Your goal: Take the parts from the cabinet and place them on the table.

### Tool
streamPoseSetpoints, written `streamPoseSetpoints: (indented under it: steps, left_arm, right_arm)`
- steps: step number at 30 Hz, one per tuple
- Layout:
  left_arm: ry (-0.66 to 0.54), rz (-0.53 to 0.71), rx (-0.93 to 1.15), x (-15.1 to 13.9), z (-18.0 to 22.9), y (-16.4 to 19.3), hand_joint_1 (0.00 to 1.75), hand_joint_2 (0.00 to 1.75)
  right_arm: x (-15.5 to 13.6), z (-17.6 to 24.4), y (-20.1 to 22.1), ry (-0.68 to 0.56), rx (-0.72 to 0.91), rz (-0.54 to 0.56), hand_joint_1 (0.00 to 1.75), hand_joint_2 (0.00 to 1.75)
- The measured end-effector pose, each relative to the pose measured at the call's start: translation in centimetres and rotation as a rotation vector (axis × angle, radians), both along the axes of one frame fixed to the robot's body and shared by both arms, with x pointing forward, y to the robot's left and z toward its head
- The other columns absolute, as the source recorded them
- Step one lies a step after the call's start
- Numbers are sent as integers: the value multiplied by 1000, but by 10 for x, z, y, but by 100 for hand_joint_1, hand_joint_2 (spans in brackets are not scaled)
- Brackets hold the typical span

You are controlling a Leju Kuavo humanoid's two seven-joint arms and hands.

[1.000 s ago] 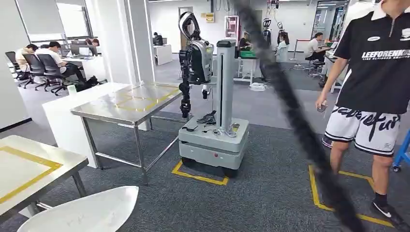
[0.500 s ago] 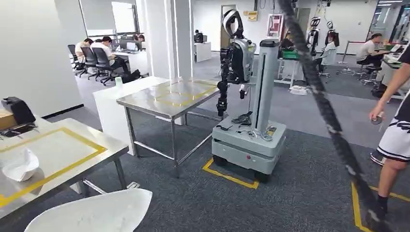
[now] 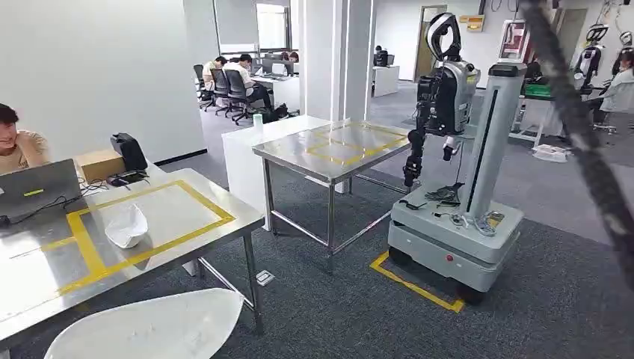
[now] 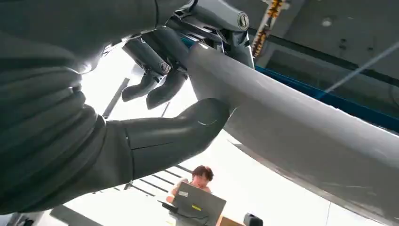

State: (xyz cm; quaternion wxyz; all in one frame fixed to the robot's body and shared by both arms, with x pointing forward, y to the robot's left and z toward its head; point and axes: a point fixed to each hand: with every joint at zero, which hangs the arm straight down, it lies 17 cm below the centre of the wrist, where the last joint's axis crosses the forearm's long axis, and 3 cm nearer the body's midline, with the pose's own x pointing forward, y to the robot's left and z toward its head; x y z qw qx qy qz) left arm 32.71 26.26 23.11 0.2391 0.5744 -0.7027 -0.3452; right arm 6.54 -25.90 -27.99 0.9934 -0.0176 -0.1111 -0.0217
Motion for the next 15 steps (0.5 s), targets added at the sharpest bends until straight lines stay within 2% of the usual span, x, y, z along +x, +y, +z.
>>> streamPoseSetpoints:
  steps: [8, 15]
  left_arm:
    - [-17, 9, -6, -6, 7, 5, 175, 175]
    - [-28, 18, -17, -7, 13, 15, 175, 175]
  right_arm:
    - [-11, 0, 31, 26, -1, 17, 0, 0]
    - [-7, 1, 38, 29, 7, 28, 0, 0]
